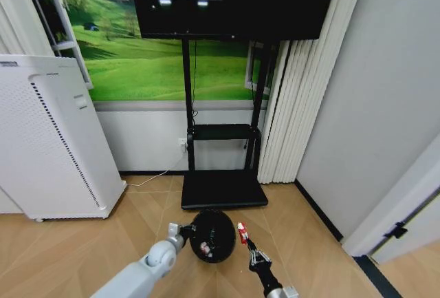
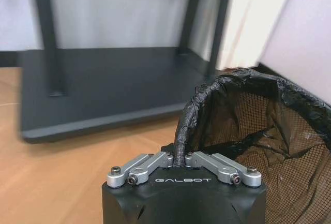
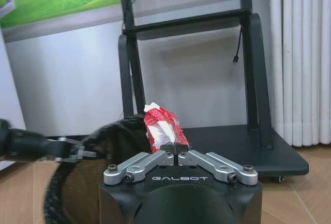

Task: Pick up the trash bin and place the garbage on the floor into it.

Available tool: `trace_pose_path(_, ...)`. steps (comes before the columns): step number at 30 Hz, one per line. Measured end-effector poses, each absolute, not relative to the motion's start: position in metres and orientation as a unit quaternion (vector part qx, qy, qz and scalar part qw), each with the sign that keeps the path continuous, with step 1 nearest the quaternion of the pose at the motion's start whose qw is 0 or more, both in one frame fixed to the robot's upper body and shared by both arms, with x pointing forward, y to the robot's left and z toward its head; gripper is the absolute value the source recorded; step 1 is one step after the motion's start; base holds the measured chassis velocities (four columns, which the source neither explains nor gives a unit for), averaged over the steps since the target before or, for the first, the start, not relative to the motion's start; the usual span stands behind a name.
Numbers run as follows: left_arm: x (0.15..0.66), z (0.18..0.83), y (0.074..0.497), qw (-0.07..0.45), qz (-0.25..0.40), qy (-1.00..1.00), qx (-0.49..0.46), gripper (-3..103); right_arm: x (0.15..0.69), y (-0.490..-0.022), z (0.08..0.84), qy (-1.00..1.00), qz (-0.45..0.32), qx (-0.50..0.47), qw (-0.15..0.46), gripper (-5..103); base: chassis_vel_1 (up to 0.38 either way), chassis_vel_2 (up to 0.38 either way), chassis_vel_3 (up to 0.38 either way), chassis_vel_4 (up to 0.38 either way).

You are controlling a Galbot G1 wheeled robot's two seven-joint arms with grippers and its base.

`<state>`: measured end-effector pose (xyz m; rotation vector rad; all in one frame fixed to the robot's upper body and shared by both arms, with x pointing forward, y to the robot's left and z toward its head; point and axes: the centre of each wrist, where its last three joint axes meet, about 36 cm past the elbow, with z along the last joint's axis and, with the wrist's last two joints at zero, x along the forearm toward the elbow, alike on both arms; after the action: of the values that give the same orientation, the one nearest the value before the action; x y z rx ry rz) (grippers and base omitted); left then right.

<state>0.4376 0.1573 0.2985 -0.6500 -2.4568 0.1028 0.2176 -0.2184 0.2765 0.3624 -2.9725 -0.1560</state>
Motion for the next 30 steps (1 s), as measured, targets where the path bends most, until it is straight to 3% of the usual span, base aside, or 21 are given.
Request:
trace_pose_path(5, 0.435, 0.297, 0.147, 0.287, 0.052, -0.907, -0.304, 3, 0.211, -0.219, 0.274, -0.987, -0.041, 0.14, 0.065, 0, 0.0, 0.0, 0.0, 0.0)
trace_pose_path(15, 0.43, 0.297, 0.145, 0.279, 0.061, -0.9, -0.328, 3, 0.211, -0.217, 0.274, -0.987, -0.015, 0.151, 0.051, -3, 0.0, 0.0, 0.0, 0.0)
trace_pose_path(18, 0.43, 0.299, 0.148, 0.276, 0.064, -0.902, -0.325, 3, 0.209, -0.216, 0.274, -0.987, -0.015, 0.15, 0.051, 13, 0.0, 0.0, 0.0, 0.0)
trace_pose_path(22, 0.429, 0.3, 0.15, 0.275, 0.068, -0.904, -0.321, 3, 0.208, -0.216, 0.275, -0.987, -0.018, 0.153, 0.045, 24, 0.0, 0.0, 0.0, 0.0)
trace_pose_path(24, 0.428, 0.3, 0.153, 0.274, 0.072, -0.906, -0.315, 3, 0.209, -0.215, 0.277, -0.987, -0.028, 0.154, 0.038, 35, 0.0, 0.0, 0.0, 0.0)
trace_pose_path(26, 0.427, 0.301, 0.154, 0.273, 0.073, -0.907, -0.312, 3, 0.209, -0.215, 0.278, -0.987, -0.03, 0.151, 0.036, 35, 0.0, 0.0, 0.0, 0.0)
trace_pose_path(30, 0.425, 0.311, 0.164, 0.265, 0.085, -0.919, -0.279, 3, 0.213, -0.217, 0.287, -0.992, -0.029, 0.118, 0.039, 50, 0.0, 0.0, 0.0, 0.0)
